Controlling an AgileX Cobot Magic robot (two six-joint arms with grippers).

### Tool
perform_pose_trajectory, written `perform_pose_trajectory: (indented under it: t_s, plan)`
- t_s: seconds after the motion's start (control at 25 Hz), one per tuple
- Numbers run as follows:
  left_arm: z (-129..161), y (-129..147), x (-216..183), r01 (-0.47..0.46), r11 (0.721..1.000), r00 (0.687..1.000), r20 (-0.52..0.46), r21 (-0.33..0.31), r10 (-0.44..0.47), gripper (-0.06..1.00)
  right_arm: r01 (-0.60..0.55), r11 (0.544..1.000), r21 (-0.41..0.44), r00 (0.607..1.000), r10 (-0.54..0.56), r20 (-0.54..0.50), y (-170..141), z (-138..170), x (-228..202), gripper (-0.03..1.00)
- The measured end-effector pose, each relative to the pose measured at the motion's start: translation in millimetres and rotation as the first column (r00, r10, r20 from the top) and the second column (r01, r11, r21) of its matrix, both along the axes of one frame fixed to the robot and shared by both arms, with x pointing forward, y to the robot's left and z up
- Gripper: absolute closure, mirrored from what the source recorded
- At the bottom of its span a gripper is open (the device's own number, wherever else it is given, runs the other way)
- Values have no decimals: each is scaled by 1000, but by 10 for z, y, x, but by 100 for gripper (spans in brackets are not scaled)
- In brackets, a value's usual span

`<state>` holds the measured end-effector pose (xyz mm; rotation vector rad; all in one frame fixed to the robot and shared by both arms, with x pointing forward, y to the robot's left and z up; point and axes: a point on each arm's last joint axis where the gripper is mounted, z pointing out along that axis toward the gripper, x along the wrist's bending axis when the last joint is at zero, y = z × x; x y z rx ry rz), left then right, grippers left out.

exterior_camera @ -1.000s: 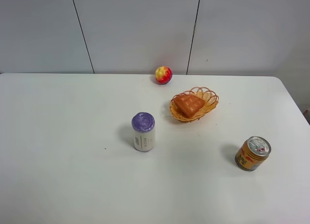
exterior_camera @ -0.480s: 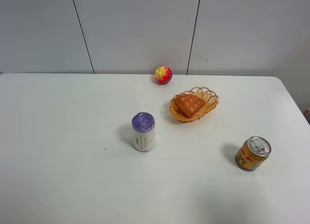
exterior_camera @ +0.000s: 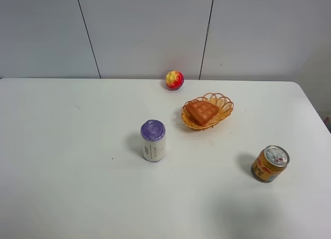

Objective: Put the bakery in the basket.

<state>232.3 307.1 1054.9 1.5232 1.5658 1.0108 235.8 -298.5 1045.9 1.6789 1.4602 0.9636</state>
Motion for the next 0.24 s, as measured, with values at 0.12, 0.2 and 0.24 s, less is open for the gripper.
perform_pose_trajectory:
  t_s: [0.12, 0.2, 0.24]
  plan:
    - [0, 1, 0, -1, 1000, 1000, 0, 1, 1, -5, 0, 1000, 0, 1000, 0, 5, 0, 4, 2, 14]
    - [0, 1, 0, -1, 1000, 1000, 0, 1, 1, -5, 0, 1000, 0, 1000, 0, 5, 0, 4, 2, 14]
    - [0, 1, 0, -1, 1000, 1000, 0, 1, 1, -5, 0, 1000, 0, 1000, 0, 5, 0, 4, 2, 14]
